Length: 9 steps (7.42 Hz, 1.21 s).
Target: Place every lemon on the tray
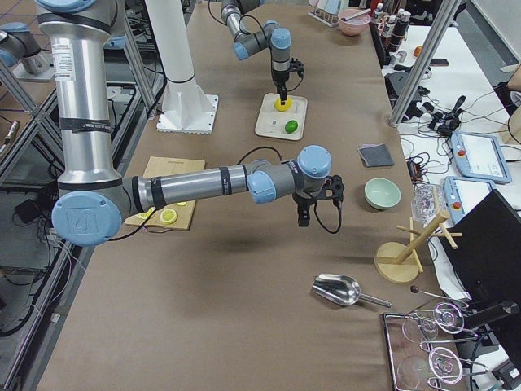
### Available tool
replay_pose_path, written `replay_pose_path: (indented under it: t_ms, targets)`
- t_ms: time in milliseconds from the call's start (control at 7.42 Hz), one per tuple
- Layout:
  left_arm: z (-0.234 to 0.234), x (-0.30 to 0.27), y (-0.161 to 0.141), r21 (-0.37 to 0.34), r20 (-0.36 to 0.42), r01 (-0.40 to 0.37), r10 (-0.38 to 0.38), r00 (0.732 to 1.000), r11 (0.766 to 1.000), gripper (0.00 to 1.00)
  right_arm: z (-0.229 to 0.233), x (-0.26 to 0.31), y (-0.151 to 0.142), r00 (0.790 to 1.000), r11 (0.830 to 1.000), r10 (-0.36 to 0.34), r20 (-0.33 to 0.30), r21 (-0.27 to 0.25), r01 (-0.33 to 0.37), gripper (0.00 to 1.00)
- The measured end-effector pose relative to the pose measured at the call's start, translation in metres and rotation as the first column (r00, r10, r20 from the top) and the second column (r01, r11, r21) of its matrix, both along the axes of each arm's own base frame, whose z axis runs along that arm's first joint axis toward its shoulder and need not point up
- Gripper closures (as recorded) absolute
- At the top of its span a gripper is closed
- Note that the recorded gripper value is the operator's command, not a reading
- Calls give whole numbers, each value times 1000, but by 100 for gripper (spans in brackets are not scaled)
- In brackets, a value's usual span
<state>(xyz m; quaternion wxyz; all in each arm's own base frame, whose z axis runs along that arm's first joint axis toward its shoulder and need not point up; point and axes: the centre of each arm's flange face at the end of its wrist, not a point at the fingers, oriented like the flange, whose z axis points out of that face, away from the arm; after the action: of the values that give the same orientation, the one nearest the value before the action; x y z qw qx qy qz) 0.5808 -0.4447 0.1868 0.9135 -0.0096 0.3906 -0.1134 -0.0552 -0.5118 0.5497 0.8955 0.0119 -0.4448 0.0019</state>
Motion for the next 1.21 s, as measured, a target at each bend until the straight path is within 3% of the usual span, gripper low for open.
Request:
replay_pose_path:
  t_ms: [270, 539, 944, 1213]
  targets:
    - [-2, -16, -6, 9, -2, -7, 7, 1000, 1000, 2, 13, 41, 4, 994, 1000, 10, -108, -24, -13, 0]
    - [24, -79, -48, 7, 10, -52, 52, 999, 999, 2, 31, 74, 8, 982, 999, -42, -183, -39, 35, 0]
    - [133, -231, -117, 21, 29, -131, 130, 991, 991, 2, 61, 104, 13, 979, 997, -50, -196, -73, 36, 0]
    - [221, -340, -136, 26, 43, -170, 168, 985, 985, 2, 70, 114, 14, 979, 996, -36, -199, -88, 19, 0]
